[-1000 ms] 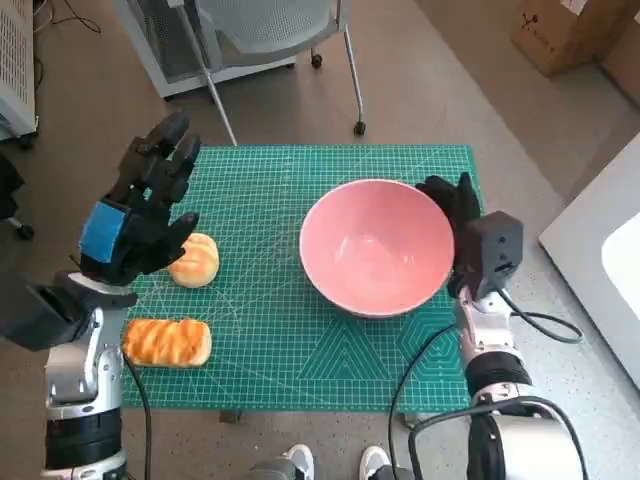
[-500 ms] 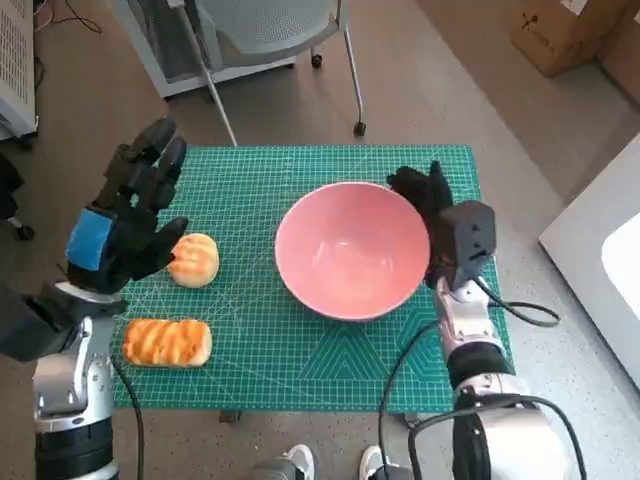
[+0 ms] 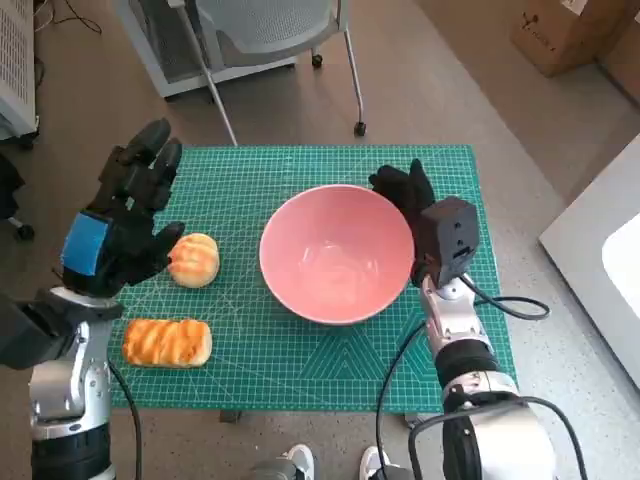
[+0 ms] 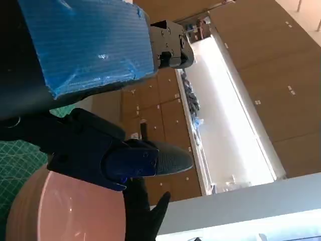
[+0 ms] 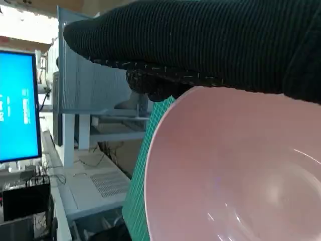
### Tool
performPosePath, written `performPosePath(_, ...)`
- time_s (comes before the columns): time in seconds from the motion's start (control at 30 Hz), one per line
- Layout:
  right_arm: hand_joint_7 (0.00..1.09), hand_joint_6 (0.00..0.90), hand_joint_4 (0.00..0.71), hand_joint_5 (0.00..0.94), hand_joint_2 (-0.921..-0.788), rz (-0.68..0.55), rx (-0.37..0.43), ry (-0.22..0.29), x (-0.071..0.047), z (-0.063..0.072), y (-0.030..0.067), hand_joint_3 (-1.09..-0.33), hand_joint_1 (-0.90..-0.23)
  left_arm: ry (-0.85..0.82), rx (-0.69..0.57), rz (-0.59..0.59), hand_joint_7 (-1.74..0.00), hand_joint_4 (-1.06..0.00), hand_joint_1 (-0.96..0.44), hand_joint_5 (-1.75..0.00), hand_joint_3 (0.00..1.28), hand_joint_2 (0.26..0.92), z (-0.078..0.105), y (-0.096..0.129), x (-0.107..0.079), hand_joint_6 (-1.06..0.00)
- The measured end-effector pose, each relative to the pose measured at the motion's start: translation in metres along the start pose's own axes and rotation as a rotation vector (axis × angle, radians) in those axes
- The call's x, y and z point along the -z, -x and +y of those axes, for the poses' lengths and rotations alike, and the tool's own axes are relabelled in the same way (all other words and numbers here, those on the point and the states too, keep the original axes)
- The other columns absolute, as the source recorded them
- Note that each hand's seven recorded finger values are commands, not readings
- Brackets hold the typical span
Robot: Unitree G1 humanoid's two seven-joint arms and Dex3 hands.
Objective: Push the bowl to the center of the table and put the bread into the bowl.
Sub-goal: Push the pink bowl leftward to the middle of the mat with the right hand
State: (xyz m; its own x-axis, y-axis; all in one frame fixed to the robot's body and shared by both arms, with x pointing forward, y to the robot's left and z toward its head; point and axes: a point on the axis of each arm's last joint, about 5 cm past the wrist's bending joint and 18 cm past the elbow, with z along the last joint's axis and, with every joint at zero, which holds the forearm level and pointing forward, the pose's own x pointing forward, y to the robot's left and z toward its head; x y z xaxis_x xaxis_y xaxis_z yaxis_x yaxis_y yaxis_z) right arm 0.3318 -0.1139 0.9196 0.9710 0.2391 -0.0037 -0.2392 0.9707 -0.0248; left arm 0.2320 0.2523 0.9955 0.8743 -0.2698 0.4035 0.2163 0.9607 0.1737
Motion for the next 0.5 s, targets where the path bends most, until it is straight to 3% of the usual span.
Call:
performPosePath(0.27,0.01,0.267,0.090,0.001,-0.921,-0.029,0.014,0.011,-0.005,-0.008,-0.0010,-0.837,-0.653,-0.004,-0.005,-0.005,-0.41,-0.06,-0.63,0.00,0.34,0.921,-0.001,0.001,-0.001,0.00)
performPosePath(0.5,0.01,0.262,0.090,0.002,-0.921,-0.168,0.054,0.017,-0.023,-0.027,-0.0029,-0.821,-0.636,-0.004,-0.005,-0.002,-0.41,-0.06,-0.62,0.00,0.34,0.921,-0.001,0.002,-0.001,0.00)
